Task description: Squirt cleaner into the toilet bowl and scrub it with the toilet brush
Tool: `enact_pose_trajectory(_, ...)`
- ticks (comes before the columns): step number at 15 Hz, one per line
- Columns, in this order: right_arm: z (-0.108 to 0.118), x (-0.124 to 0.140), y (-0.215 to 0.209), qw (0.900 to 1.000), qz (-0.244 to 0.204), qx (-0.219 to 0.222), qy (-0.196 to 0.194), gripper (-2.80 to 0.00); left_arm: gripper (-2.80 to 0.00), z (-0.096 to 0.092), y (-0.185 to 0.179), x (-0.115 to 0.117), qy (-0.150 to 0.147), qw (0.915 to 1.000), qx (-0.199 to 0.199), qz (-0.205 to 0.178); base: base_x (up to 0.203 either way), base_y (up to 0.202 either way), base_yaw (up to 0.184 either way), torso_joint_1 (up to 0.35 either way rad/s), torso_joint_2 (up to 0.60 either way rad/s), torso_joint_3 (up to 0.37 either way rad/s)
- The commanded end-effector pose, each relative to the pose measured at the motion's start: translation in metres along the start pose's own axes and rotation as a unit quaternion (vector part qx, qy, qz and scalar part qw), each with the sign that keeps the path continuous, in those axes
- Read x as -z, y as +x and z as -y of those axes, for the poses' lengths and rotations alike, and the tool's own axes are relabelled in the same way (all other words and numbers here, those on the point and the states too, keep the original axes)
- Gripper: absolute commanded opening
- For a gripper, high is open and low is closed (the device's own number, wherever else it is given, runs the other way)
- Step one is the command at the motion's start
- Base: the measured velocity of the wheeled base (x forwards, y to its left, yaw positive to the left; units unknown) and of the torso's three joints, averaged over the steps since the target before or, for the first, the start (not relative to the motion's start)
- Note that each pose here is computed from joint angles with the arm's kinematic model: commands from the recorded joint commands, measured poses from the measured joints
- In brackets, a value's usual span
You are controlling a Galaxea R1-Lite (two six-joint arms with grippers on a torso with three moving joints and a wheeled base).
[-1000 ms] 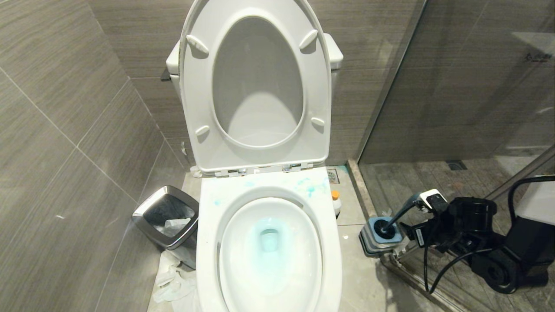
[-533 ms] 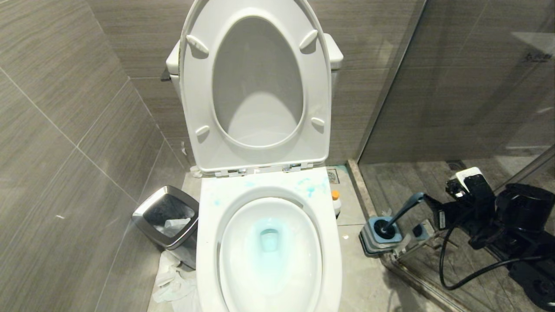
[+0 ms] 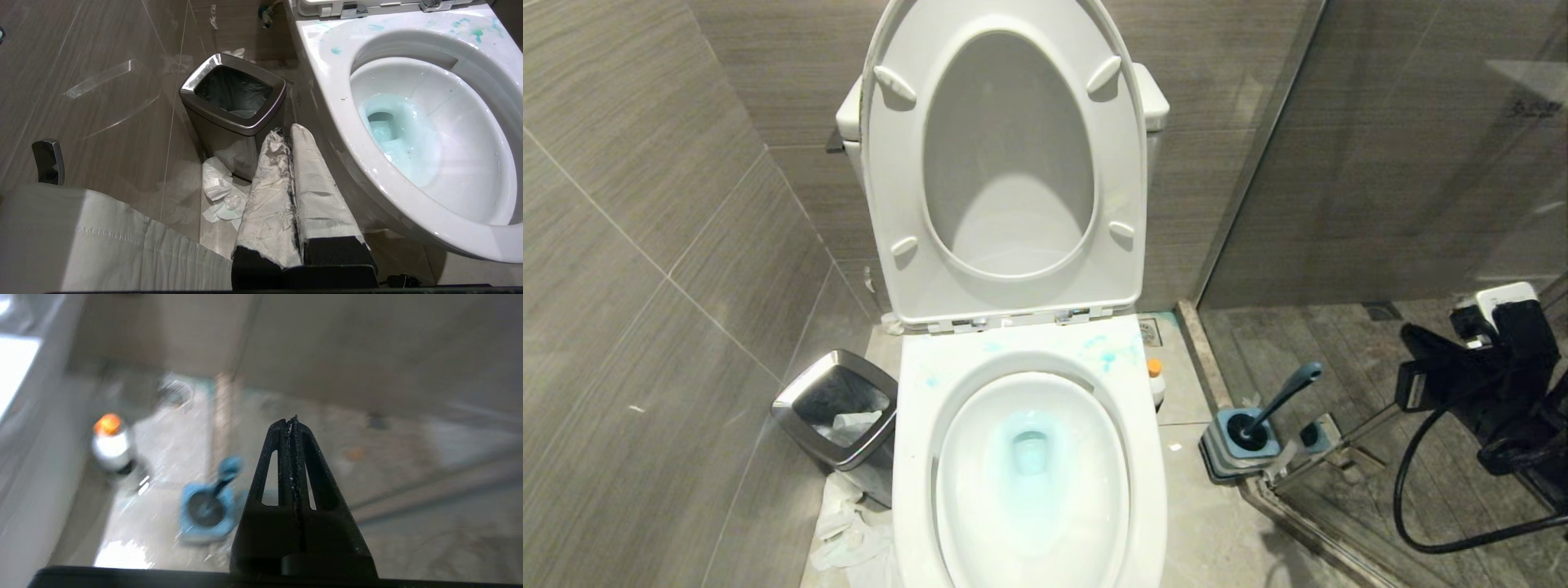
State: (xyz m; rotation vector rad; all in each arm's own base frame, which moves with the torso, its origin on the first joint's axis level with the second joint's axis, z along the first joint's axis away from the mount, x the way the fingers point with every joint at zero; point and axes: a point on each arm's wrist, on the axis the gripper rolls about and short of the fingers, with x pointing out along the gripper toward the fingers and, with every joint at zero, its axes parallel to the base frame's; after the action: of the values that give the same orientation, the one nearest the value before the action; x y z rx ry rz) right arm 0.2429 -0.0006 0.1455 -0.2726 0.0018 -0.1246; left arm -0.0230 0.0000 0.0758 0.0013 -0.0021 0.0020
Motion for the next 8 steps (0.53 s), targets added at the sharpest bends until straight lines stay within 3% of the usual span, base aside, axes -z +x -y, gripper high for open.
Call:
enact_pose_trajectory(1,0.01,-0.02,-0.019,0.998,0.034,0.057,0.007,-2.8,-2.8,0.0,0.0,0.0,0.0,1.0,0.0,-0.001,0.0,0.0,0.0,0.0,0.0,0.0)
enact_pose_trajectory(8,0.021,-0.022,-0.091,0.995,0.057,0.076,0.015,-2.8,-2.8,0.0,0.0,0.0,0.0,1.0,0.0,0.0,0.0,0.0,0.0,0.0,0.0,0.0)
